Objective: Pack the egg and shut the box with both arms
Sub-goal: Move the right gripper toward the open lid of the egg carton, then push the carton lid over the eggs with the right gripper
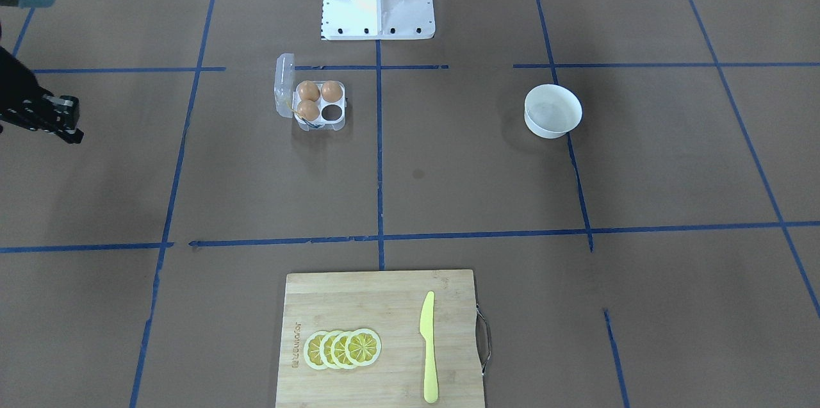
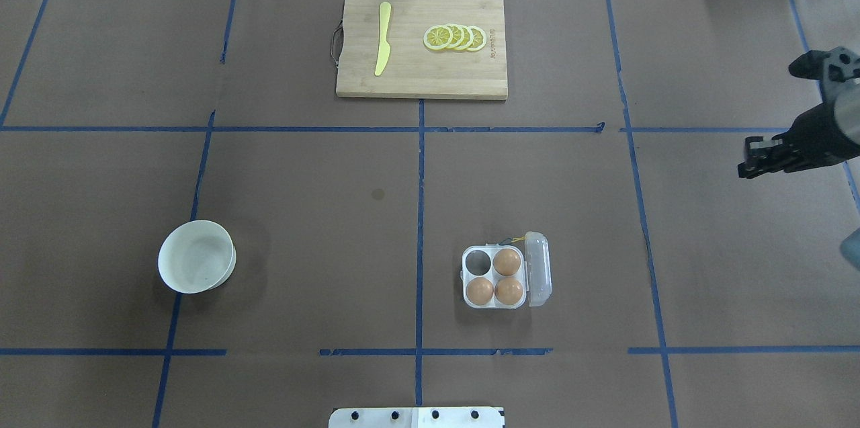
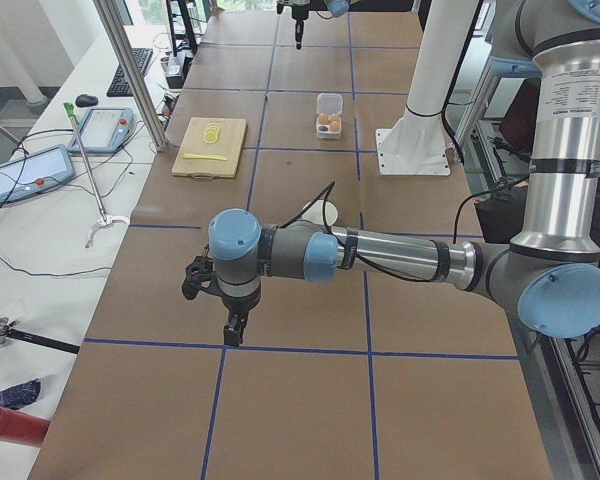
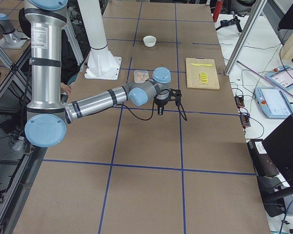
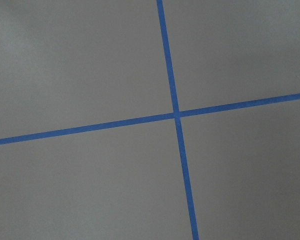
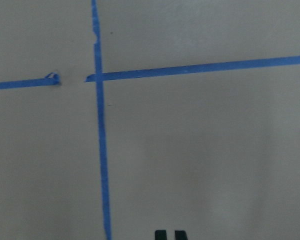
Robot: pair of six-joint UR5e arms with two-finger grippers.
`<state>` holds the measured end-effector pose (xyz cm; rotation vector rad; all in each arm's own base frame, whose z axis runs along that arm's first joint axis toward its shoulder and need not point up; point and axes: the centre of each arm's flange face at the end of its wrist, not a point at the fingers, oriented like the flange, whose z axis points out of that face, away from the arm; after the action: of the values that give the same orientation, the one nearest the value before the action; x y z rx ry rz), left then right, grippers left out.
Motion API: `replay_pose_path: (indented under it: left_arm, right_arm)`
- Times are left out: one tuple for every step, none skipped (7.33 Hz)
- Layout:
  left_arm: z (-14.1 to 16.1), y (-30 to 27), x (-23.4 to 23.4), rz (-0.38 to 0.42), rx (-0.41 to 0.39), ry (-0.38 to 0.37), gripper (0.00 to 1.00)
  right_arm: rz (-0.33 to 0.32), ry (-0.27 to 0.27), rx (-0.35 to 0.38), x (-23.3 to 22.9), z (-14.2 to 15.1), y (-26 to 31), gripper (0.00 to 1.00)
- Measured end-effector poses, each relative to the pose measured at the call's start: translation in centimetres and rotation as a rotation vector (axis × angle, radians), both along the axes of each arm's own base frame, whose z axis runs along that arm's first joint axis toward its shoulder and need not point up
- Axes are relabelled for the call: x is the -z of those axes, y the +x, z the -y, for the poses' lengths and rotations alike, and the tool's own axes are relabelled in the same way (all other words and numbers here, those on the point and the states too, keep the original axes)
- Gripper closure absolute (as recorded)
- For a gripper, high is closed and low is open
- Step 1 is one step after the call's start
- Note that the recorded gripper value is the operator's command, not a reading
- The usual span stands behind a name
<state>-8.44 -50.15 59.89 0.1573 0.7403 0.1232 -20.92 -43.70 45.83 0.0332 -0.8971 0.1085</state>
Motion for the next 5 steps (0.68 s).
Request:
replay_pose_path:
  left_arm:
    - [0.1, 0.0, 0.2, -0.001, -0.001, 0.005, 0.00]
    - [0.2, 0.0, 0.4, -0.002, -0.002, 0.010, 0.00]
    - [0.2, 0.0, 0.5, -0.004, -0.003, 0.013, 0.00]
    - [0.2, 0.0, 0.6, -0.005, -0.003, 0.016, 0.00]
    - [0.3, 0.0, 0.7, -0.005, -0.003, 0.018, 0.00]
  right_arm:
    - [0.050, -0.010, -0.020, 1.6, -1.6, -3.6, 1.00]
    - [0.099, -0.014, -0.034, 3.8, -2.9, -7.5, 1.00]
    - [0.147, -0.021, -0.054, 7.0, -3.9, -11.8, 1.00]
    - [0.190, -0.023, -0.076, 10.4, -5.3, -16.1, 1.00]
    - [0.230, -0.018, -0.093, 13.7, -6.9, -19.9, 1.00]
